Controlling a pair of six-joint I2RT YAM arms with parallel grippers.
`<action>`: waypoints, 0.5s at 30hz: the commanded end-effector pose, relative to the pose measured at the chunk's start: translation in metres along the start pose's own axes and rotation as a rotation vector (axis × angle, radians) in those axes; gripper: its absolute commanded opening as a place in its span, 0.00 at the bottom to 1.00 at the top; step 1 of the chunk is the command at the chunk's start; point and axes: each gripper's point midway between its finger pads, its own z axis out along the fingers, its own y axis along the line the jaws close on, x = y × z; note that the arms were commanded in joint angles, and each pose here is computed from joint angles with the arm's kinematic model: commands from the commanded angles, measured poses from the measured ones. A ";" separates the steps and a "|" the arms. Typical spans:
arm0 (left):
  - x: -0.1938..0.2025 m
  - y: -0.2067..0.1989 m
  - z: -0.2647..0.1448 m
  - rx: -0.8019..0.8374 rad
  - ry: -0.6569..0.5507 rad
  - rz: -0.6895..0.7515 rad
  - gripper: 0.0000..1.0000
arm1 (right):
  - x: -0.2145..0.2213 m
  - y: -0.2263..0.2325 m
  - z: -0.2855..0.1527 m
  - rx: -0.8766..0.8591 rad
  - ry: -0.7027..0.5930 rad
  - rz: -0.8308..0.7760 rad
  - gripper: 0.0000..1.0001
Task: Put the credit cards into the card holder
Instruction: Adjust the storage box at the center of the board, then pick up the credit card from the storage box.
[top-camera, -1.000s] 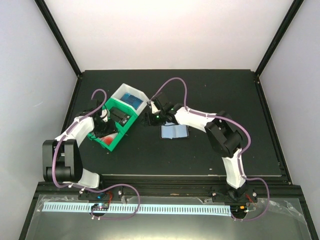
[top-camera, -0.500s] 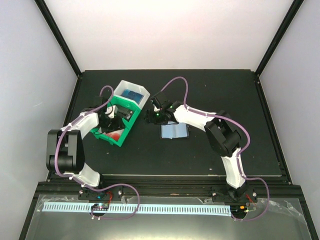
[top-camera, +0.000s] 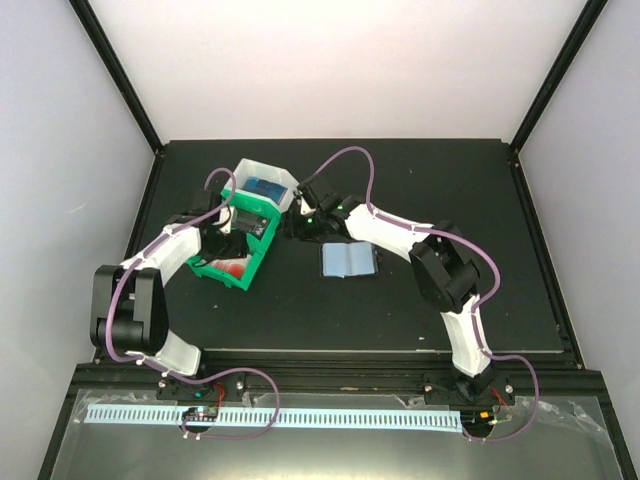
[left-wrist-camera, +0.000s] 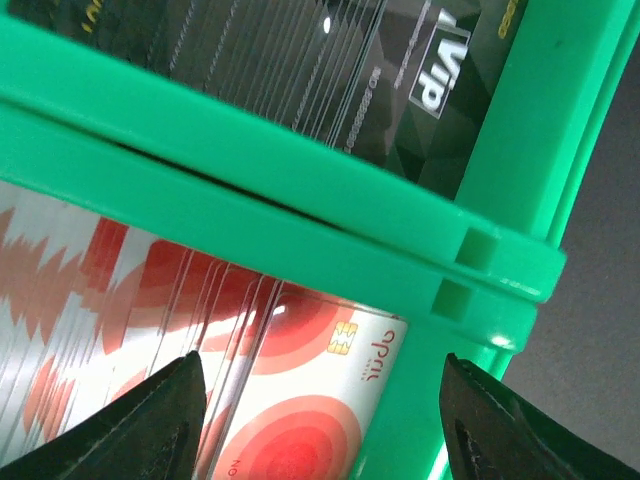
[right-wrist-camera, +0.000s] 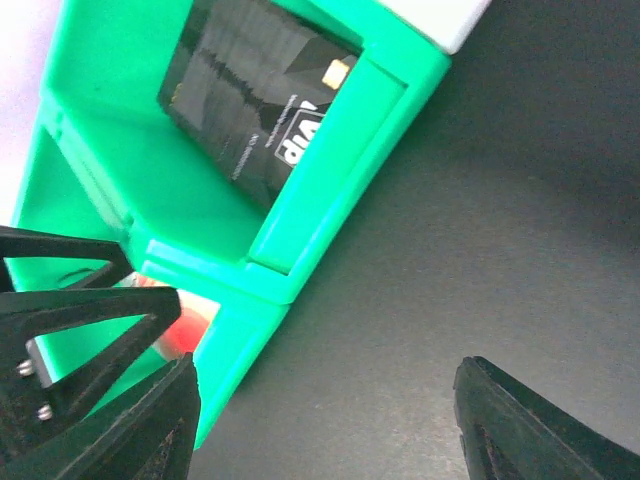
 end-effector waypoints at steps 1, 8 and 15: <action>0.012 0.002 0.011 0.002 0.037 0.005 0.64 | 0.008 0.014 0.009 -0.115 0.025 -0.024 0.71; 0.017 -0.003 0.006 0.021 0.023 0.000 0.64 | 0.019 0.018 0.013 -0.151 0.034 -0.026 0.70; 0.025 -0.001 0.000 -0.087 0.034 0.011 0.64 | 0.015 0.024 -0.013 -0.136 -0.014 -0.026 0.70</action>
